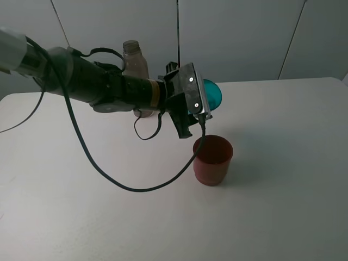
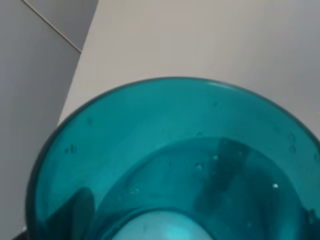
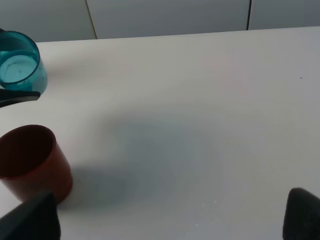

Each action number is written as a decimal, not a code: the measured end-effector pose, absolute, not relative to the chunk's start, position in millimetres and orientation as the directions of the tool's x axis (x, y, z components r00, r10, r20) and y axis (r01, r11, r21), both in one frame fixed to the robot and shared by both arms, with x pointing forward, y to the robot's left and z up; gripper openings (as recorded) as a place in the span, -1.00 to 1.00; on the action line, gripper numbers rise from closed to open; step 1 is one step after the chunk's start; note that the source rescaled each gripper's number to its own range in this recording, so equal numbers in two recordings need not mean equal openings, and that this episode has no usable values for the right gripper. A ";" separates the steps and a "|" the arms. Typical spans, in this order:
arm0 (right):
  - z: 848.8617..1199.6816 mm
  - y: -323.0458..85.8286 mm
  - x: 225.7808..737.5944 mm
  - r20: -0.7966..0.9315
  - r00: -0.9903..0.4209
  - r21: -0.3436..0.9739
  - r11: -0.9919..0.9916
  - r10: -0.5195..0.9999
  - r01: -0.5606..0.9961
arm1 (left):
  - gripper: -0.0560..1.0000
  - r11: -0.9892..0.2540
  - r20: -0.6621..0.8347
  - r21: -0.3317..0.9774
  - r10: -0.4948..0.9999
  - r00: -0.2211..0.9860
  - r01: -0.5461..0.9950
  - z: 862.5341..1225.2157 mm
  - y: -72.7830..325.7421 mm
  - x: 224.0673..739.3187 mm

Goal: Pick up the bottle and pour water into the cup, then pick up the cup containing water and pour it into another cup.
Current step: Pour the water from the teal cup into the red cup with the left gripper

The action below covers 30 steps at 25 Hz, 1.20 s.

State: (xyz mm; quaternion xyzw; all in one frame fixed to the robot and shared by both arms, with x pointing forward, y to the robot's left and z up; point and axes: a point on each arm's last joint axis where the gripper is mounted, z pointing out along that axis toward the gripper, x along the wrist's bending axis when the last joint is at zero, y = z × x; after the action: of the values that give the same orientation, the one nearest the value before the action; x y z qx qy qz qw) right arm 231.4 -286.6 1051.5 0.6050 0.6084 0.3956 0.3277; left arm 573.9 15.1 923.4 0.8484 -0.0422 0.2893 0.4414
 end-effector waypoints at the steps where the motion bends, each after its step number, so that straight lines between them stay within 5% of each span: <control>1: 1051.5 -286.6 231.4 0.080 -0.053 0.878 -0.045 0.995 0.477 | -0.79 -0.610 0.540 0.716 0.174 0.824 -0.340 924.0 14.8 573.6; 30: 1051.5 -286.6 231.4 0.080 -0.053 0.878 -0.045 0.995 0.477 | -0.79 -0.610 0.665 0.587 -0.012 0.747 -0.532 932.2 8.6 562.9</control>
State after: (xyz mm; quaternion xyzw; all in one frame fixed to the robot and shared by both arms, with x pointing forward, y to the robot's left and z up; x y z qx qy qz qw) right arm 231.4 -286.6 1051.5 0.6050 0.6084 0.3956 0.3277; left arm 562.9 8.6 932.2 0.8396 -0.1619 0.3166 0.4106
